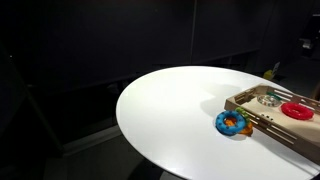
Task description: Remove the black and white ring from the box
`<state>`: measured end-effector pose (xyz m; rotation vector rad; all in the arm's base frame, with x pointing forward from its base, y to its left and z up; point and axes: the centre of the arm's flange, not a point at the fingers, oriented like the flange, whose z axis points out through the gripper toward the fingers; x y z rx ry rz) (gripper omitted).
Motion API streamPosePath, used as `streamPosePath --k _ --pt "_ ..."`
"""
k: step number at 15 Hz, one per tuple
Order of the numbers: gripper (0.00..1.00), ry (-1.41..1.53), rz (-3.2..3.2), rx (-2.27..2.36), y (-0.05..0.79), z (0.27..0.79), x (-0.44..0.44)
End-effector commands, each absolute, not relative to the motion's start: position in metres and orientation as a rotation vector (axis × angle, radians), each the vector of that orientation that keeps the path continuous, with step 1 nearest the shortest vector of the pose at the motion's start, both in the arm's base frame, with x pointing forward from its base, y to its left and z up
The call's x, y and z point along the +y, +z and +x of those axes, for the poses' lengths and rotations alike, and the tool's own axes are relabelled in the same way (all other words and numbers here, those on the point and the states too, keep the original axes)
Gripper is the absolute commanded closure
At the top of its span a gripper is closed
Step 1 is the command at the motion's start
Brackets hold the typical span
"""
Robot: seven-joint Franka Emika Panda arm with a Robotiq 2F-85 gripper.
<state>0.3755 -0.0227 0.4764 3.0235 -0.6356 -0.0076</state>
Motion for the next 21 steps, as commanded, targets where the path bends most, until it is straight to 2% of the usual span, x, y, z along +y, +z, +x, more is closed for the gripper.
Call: streamPosePath --k 1,6,16,21 --pt "0.00 -0.045 3.020 -0.708 0.437 0.373 -0.052" --pt "0.00 -0.114 3.017 -0.794 0.404 0.367 -0.079" --pt "0.00 -0.162 2.992 -0.834 0.394 0.369 -0.074" --pt "0.00 -0.090 3.017 -0.784 0.356 0.377 -0.063"
